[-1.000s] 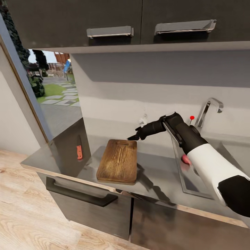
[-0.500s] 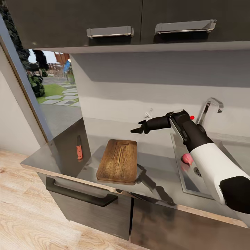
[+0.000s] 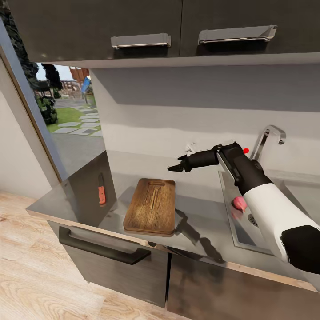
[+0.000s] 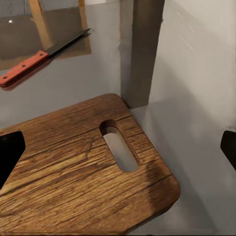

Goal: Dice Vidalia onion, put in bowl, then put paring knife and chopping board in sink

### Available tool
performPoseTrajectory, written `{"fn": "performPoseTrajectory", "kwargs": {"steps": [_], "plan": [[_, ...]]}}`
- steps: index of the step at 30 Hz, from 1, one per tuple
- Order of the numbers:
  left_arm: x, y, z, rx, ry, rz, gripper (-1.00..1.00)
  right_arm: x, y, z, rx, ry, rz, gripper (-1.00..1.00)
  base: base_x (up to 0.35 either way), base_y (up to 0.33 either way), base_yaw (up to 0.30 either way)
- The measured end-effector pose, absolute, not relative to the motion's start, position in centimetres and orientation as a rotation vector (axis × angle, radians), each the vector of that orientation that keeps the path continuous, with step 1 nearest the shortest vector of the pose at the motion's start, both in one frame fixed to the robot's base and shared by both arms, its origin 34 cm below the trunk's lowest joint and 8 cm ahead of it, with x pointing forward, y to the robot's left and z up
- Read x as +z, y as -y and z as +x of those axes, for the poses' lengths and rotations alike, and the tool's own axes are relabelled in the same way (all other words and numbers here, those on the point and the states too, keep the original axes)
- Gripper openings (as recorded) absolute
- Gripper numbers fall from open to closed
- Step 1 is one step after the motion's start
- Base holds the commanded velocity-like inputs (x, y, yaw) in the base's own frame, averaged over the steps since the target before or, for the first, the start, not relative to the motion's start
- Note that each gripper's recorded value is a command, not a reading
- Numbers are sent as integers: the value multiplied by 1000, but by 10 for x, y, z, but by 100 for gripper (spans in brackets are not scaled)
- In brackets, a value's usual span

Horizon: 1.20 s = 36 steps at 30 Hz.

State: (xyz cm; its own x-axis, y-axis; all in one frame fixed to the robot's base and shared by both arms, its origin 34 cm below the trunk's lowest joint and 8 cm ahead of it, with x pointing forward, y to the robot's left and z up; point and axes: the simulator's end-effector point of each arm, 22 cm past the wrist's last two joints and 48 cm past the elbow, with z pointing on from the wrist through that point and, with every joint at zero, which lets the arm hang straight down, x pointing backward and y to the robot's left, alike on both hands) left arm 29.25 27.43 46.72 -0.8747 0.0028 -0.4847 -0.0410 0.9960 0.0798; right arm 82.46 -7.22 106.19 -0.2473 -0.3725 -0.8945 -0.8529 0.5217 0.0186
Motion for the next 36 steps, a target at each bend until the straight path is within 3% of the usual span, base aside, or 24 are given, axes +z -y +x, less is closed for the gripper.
{"fn": "performPoseTrajectory", "kwargs": {"steps": [14, 26, 36], "plan": [[463, -274, 278, 117, -2663, -23, 100, 1028, 81, 832, 661, -1810, -1033, 100, 148, 0, 0], [461, -273, 271, 115, -2678, -20, 100, 1033, 74, 827, 681, -1790, -1059, 100, 275, 18, 0], [461, -274, 270, 116, -2680, -18, 100, 1033, 71, 823, 698, -1784, -1074, 100, 24, 7, 0]]}}
